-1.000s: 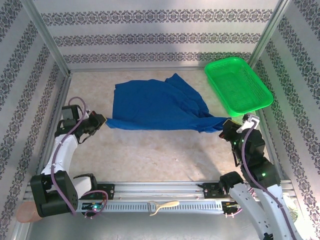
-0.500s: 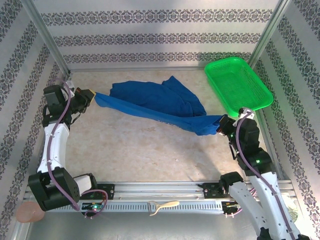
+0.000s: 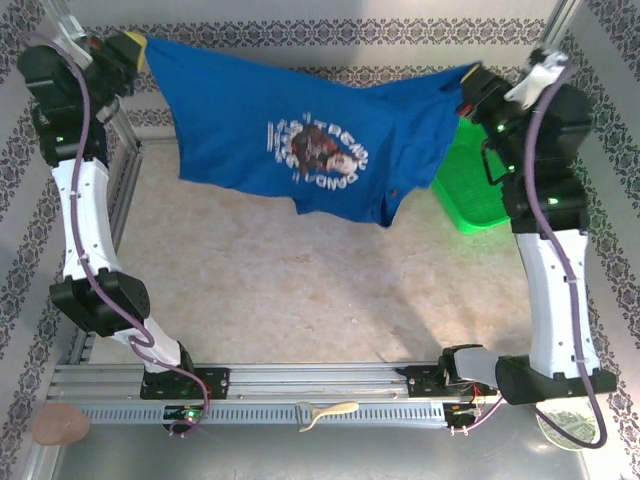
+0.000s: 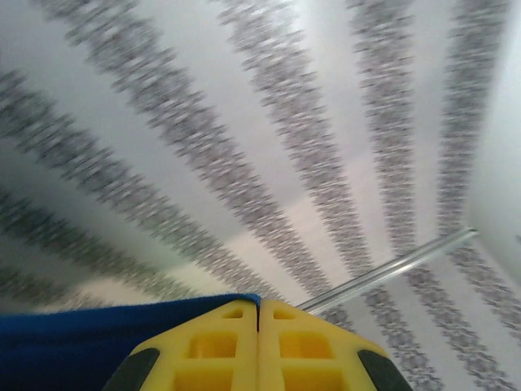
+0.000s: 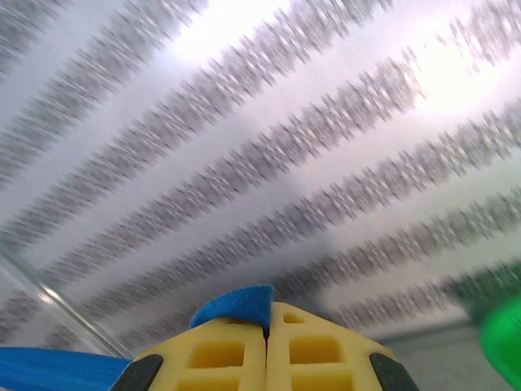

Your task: Fold the inside-out t-shirt

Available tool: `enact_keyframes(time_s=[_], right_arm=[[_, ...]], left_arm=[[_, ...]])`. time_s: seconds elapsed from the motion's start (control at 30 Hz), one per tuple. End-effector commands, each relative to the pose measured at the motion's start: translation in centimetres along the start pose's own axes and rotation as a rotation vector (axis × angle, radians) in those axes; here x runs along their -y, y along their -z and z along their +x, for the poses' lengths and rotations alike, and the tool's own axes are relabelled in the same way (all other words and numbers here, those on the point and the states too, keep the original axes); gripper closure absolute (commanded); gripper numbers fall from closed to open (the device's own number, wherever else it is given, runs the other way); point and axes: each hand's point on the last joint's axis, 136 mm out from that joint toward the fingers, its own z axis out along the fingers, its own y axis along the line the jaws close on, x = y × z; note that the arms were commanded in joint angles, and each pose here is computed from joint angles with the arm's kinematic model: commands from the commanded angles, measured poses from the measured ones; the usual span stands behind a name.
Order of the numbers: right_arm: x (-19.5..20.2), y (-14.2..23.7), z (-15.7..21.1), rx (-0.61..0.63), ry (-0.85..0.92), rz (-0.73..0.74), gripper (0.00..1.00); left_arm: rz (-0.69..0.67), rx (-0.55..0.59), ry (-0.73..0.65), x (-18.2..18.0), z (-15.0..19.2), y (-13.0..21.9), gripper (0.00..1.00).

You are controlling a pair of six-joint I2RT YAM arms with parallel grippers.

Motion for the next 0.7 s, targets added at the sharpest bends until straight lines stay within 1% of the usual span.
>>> enact_keyframes(time_s=[0.0,0.13,0.23,0.3,0.33,0.4,0.47,0.57,0.67], right_arm=[[-4.2,3.7,-4.5,0.102,0.003,-0.119,1.0],[-6.2,8.4,-7.1,0.199,0.026,-0.151,1.0],[-7.6,11.7,-8.8,0.264,0.059,-0.17,1.0],[-8.3,13.2,-9.8,0.296,0.085,-0.175,1.0],[-8.6,13.5,-10.0,0.302,0.093,-0.175,1.0],[-8.6,13.0,-10.2,0.291,0.106,-0.168,1.0],[-8.2,11.2,-9.7,0.258,0.1,-0.162,1.0],[-6.9,6.8,-8.0,0.178,0.081,-0.149,1.0],[-5.1,2.0,-5.9,0.094,0.056,-0.131,1.0]], left_arm=[[0.148,0.094,-0.04,7.8,-1.6,2.9,1.0],[0.243,0.145,-0.068,13.5,-1.6,5.8,1.0],[0.263,0.192,-0.111,16.8,-1.7,7.8,1.0],[0.237,0.234,-0.149,18.0,-2.1,8.7,1.0],[0.217,0.252,-0.158,17.9,-2.3,8.8,1.0],[0.173,0.271,-0.138,16.4,-3.1,8.1,1.0],[0.136,0.251,-0.09,13.6,-3.7,6.3,1.0],[0.067,0.194,0.002,7.4,-4.2,2.7,1.0],[0.013,0.12,0.064,1.2,-4.0,-0.6,1.0]])
